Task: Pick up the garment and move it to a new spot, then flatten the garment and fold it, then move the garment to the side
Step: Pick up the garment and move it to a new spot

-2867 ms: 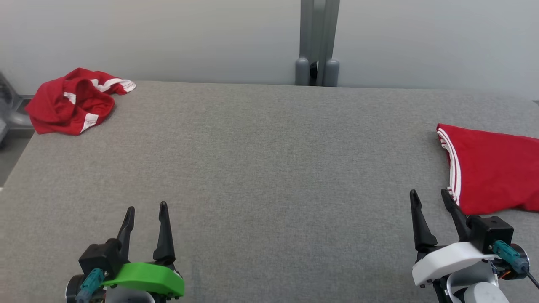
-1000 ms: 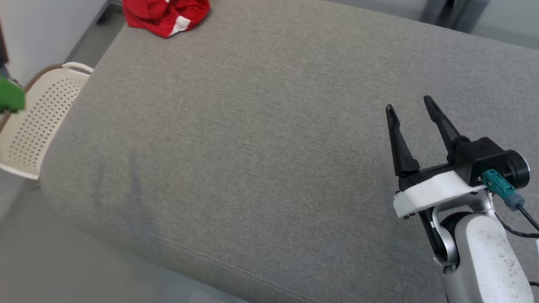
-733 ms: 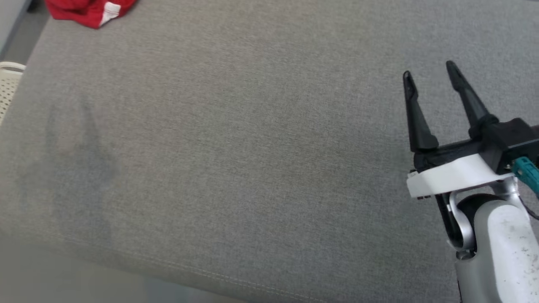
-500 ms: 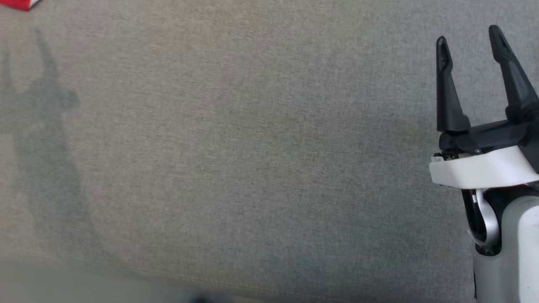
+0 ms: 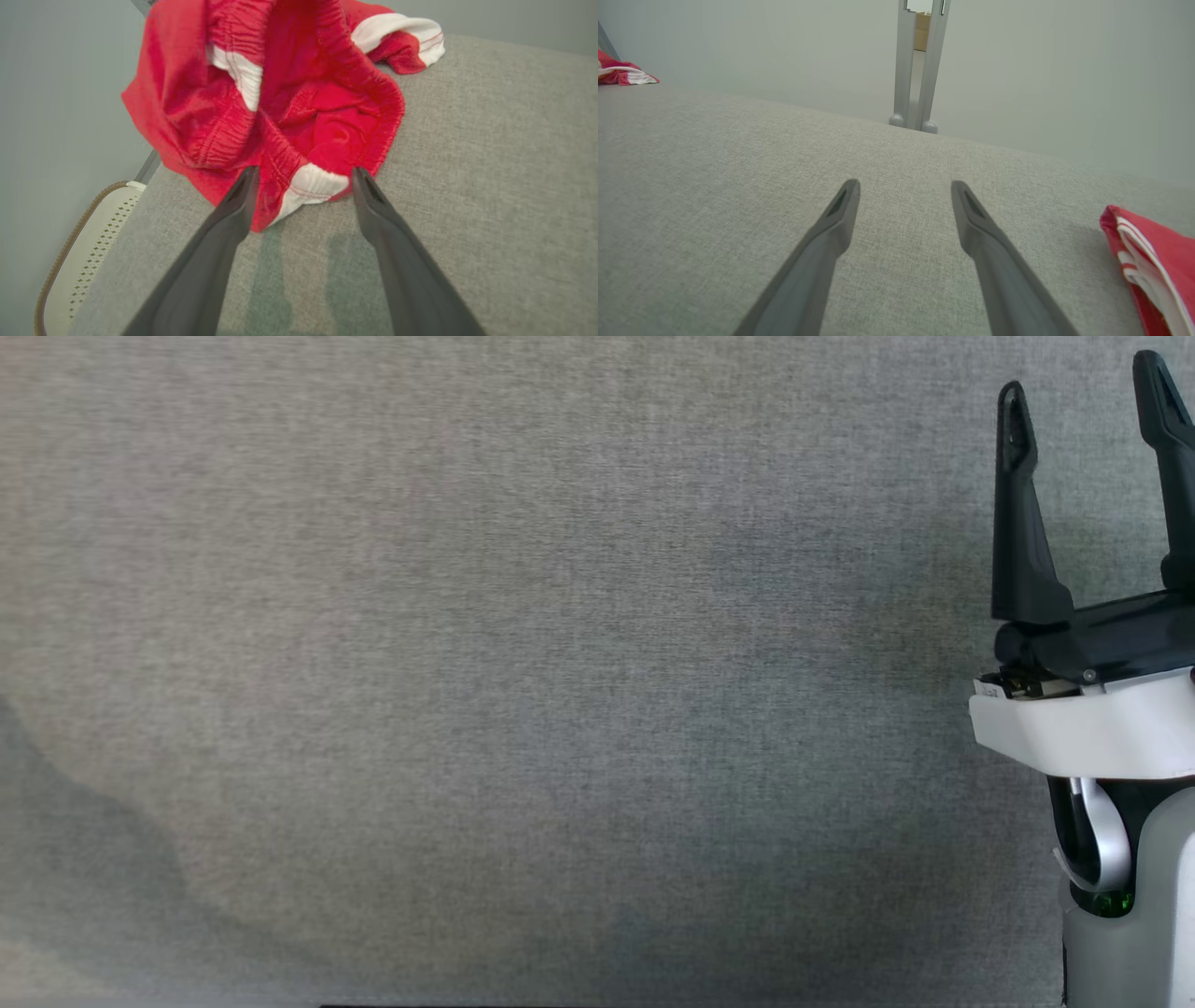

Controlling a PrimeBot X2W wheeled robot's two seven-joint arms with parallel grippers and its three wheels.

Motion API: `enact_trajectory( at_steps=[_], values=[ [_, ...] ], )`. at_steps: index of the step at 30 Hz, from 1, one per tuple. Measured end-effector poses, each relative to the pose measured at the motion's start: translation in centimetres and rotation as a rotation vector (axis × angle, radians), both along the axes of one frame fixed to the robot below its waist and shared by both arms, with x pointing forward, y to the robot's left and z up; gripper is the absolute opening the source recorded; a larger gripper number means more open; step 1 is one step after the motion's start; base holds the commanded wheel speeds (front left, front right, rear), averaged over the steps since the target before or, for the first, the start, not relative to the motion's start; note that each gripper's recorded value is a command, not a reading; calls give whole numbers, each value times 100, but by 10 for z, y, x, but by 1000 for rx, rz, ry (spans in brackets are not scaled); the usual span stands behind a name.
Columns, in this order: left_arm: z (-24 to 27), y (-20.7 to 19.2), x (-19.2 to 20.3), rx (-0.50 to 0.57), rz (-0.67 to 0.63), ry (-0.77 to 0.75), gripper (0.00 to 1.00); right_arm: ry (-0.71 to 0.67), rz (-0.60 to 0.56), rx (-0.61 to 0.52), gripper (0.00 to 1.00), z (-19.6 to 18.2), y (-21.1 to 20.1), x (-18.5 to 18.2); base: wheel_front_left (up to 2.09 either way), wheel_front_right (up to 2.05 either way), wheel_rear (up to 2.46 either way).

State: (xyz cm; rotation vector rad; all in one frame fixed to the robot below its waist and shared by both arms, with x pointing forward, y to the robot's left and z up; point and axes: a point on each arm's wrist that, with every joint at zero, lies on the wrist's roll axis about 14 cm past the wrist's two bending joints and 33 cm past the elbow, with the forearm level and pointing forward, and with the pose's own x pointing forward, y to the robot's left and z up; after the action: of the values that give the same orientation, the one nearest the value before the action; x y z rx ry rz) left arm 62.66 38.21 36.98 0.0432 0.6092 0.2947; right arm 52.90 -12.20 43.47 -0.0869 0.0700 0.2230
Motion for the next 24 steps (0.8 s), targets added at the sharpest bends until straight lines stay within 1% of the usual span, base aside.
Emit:
enact_trajectory(
  at_steps=[4, 9, 10, 11, 12, 13, 16, 20, 24],
  values=[
    [-27, -3, 3, -13, 18, 33, 100, 29, -17, -17, 100, -12, -9, -2, 0, 0, 0],
    [-32, 4, 11, -19, 48, 6, 100, 39, -30, -34, 100, -15, -15, -5, 0, 0, 0],
    [-35, 5, 11, -21, 56, 13, 82, 39, -34, -38, 100, -15, -17, -5, 0, 0, 0],
    [-37, 6, 11, -24, 64, 19, 45, 40, -37, -41, 100, -16, -18, -5, 0, 0, 0],
    [-38, 7, 11, -26, 70, 23, 21, 41, -38, -42, 100, -17, -19, -4, 0, 0, 0],
    [-39, 8, 11, -28, 75, 27, 0, 40, -39, -43, 100, -17, -19, -4, 0, 0, 0],
    [-40, 11, 8, -28, 84, 38, 0, 24, -37, -41, 100, -13, -18, -3, 0, 0, 0],
    [-29, 14, 8, -15, 76, 27, 0, 6, -31, -29, 100, -8, -16, -2, 0, 0, 0],
    [-3, 17, 14, 13, 50, -15, 0, -23, -33, -13, 100, 2, -17, -2, 0, 0, 0]
  ],
)
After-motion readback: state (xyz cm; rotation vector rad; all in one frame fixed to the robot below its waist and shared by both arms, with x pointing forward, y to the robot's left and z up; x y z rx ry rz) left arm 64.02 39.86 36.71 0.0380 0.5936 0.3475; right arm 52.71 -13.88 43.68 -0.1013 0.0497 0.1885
